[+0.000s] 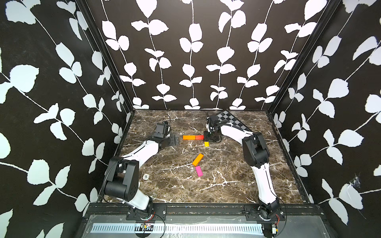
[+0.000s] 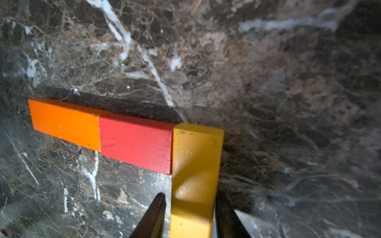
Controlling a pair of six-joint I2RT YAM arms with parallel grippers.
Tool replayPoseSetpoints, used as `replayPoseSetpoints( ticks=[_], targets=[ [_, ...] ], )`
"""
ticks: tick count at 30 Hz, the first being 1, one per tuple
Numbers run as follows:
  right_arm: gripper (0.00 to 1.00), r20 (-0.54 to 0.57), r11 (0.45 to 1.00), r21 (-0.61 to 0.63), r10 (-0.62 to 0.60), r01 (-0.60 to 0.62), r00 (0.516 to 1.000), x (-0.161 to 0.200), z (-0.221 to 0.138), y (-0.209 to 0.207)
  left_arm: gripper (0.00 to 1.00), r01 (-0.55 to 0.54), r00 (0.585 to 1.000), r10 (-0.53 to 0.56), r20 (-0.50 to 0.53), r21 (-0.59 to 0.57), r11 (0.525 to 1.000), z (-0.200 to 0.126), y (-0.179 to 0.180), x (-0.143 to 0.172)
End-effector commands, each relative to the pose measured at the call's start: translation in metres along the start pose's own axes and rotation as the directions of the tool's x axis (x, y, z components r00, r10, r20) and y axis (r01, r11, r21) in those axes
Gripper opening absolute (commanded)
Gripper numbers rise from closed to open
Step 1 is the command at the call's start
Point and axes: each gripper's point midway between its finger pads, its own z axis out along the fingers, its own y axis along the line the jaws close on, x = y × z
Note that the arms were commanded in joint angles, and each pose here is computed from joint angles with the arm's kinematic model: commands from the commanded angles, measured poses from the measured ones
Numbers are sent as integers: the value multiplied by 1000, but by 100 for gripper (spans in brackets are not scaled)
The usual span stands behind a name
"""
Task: Assemble the number 7 with building blocks
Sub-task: Assemble the building block at the center of the board.
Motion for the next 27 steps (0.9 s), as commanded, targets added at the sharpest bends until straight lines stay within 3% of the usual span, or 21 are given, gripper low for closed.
replayPoseSetpoints(
  ticks=[1, 27],
  targets=[
    [40, -95, 999, 36, 25, -21, 995, 31, 19, -11, 99, 3, 1000, -3, 4, -12, 1000, -1, 5, 2],
    [41, -99, 999, 22, 28, -26, 995, 32, 21, -9, 99, 3, 1000, -3, 6, -13, 1000, -1, 5, 1]
  ],
)
